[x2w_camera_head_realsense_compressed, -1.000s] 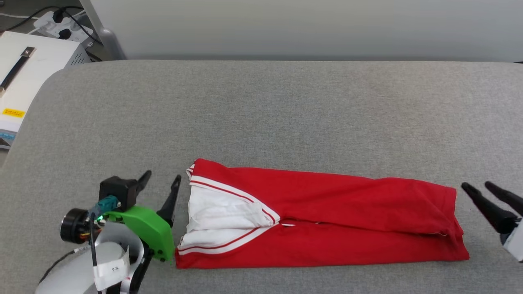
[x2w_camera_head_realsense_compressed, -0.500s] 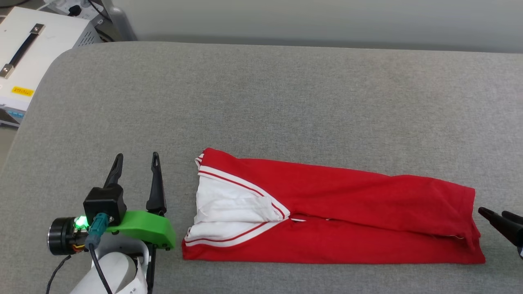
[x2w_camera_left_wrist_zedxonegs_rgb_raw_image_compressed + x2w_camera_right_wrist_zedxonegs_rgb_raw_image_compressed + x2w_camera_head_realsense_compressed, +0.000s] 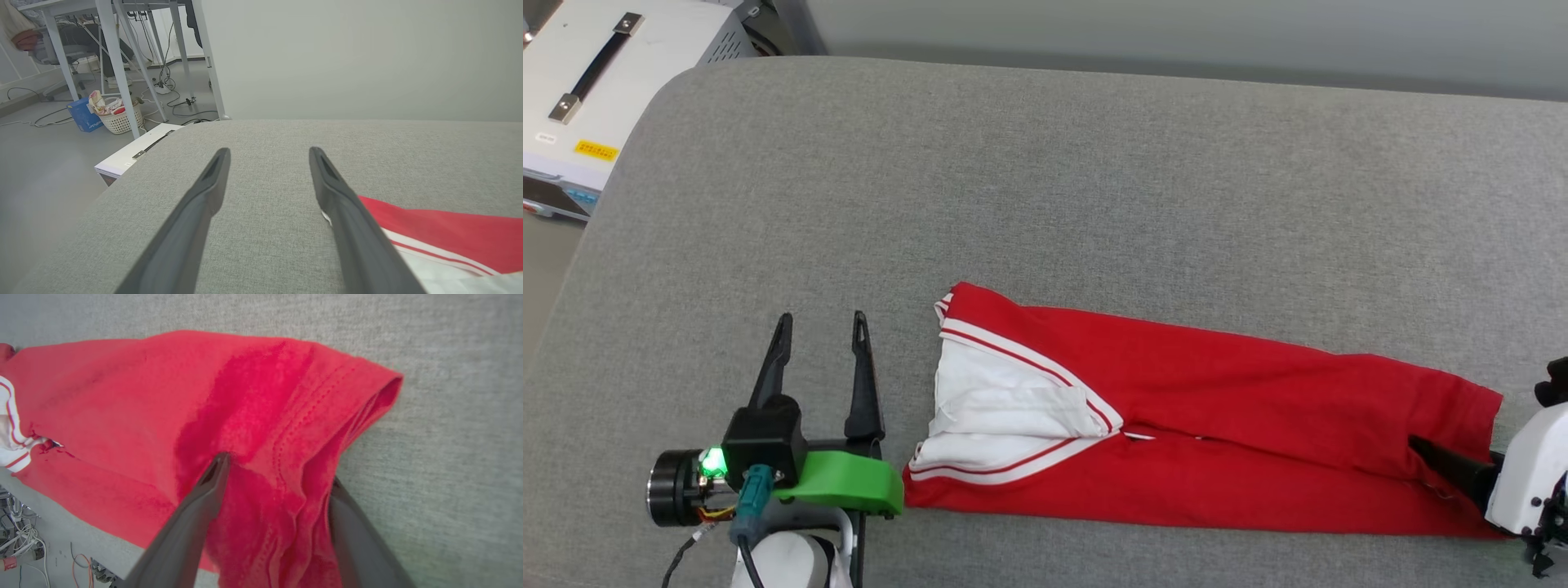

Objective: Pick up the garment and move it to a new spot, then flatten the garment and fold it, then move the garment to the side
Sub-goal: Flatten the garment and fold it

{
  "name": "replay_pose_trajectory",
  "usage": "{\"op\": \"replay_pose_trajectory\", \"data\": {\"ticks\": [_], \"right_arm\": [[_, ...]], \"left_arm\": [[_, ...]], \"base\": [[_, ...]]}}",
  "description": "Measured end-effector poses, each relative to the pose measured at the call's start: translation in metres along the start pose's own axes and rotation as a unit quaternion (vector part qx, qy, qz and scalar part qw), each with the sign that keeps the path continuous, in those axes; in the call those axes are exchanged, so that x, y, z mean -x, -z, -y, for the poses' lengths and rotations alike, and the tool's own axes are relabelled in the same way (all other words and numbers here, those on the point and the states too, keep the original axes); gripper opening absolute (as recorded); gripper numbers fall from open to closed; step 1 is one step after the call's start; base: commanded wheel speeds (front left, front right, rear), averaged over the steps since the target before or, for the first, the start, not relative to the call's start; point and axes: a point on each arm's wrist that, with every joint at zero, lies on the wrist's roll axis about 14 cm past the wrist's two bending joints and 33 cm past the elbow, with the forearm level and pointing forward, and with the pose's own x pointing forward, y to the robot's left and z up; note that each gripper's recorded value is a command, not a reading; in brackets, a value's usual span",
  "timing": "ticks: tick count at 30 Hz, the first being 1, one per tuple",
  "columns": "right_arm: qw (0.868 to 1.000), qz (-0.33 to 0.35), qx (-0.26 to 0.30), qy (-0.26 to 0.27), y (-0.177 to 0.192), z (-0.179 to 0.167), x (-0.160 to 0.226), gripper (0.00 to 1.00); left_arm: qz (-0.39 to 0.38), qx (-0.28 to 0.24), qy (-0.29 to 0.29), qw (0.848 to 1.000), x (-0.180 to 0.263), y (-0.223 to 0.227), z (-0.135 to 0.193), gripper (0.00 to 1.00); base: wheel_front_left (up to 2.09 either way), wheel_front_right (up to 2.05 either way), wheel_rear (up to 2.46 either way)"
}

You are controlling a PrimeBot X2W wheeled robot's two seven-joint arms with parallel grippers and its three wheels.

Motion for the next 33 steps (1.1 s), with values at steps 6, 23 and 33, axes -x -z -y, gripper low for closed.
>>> {"op": "replay_pose_trajectory", "data": {"ticks": [6,23,33], "right_arm": [[1.000,0.023,0.000,-0.006,-0.001,-0.006,-0.001,0.00],[0.987,0.095,0.043,0.119,-0.042,0.072,0.063,0.00],[0.989,0.082,0.106,0.056,-0.047,0.020,0.071,0.00]], "left_arm": [[0.003,0.007,0.010,1.000,0.005,0.001,0.012,1.00],[0.027,0.009,0.023,0.999,0.017,-0.014,0.011,1.00],[0.031,0.007,0.028,0.999,0.028,-0.018,0.011,1.00]], "base": [[0.00,0.00,0.00],[0.00,0.00,0.00],[0.00,0.00,0.00]]}}
